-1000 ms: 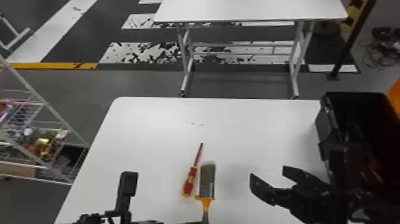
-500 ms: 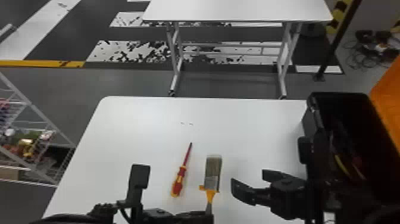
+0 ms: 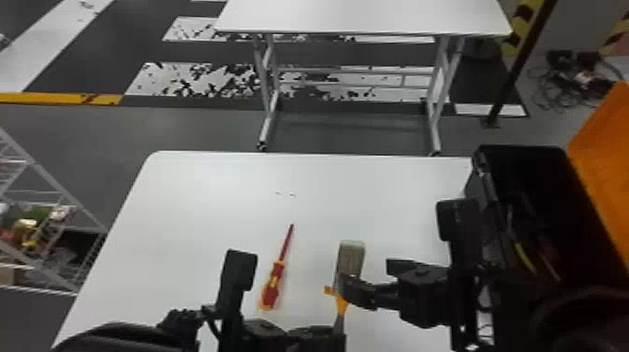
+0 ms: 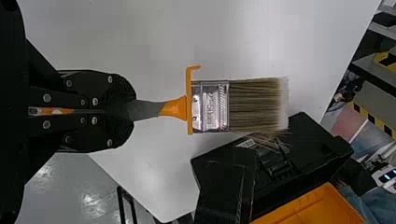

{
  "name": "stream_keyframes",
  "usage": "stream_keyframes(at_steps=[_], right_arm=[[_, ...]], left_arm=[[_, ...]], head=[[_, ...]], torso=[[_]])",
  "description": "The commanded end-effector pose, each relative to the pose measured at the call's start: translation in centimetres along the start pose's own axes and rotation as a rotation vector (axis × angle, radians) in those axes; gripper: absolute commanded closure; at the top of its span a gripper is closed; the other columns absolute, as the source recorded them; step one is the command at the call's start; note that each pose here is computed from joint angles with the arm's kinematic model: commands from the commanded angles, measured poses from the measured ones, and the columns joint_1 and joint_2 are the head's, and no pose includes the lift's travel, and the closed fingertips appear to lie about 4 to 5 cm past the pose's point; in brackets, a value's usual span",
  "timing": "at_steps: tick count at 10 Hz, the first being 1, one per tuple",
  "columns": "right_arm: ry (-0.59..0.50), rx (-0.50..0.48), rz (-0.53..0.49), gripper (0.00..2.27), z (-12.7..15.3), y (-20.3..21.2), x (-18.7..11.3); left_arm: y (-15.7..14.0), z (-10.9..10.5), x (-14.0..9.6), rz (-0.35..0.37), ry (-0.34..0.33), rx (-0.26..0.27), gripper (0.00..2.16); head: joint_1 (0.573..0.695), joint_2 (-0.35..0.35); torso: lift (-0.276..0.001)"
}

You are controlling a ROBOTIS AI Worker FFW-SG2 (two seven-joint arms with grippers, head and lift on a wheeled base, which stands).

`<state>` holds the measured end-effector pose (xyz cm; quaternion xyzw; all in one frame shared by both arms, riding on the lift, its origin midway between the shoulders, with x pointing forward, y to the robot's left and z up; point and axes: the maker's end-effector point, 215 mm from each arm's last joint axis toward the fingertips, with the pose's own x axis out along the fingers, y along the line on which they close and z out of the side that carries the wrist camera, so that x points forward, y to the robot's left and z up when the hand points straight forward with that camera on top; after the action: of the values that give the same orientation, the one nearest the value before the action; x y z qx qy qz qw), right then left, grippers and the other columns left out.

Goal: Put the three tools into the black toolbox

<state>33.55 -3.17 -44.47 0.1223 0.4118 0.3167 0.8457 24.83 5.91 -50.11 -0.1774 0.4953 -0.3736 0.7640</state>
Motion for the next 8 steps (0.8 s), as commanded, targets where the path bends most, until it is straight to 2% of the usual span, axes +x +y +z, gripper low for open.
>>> stream_keyframes(at_steps=[1, 5, 6, 7, 8], right_arm=[[0.009, 0.014, 0.013, 0.08, 0.0, 0.3, 1.0], [0.023, 0.040, 0.030, 0.09, -0.2, 0.7, 2.8], [0.017, 0.042, 0.041, 0.37, -0.2, 0.8, 3.1], [0.001, 0.043, 0.054, 1.71, 0.2, 1.0, 3.2], [-0.016, 0.039, 0.039, 2.24, 0.4, 0.7, 3.2]], left_arm=[[-0.4, 0.6, 0.6, -0.005, -0.010, 0.029, 1.79], [-0.9, 0.8, 1.1, -0.012, -0.011, 0.048, 1.79], [-0.9, 0.8, 1.2, -0.013, -0.009, 0.053, 1.79], [-1.1, 1.0, 1.3, -0.017, -0.012, 0.056, 1.79], [-1.0, 0.9, 1.3, -0.018, -0.009, 0.055, 1.79]], head=[[0.695, 0.057], [0.695, 0.059], [0.695, 0.067], [0.695, 0.073], [0.695, 0.076]], torso=[[-0.051], [-0.051], [-0.051], [-0.051], [-0.051]])
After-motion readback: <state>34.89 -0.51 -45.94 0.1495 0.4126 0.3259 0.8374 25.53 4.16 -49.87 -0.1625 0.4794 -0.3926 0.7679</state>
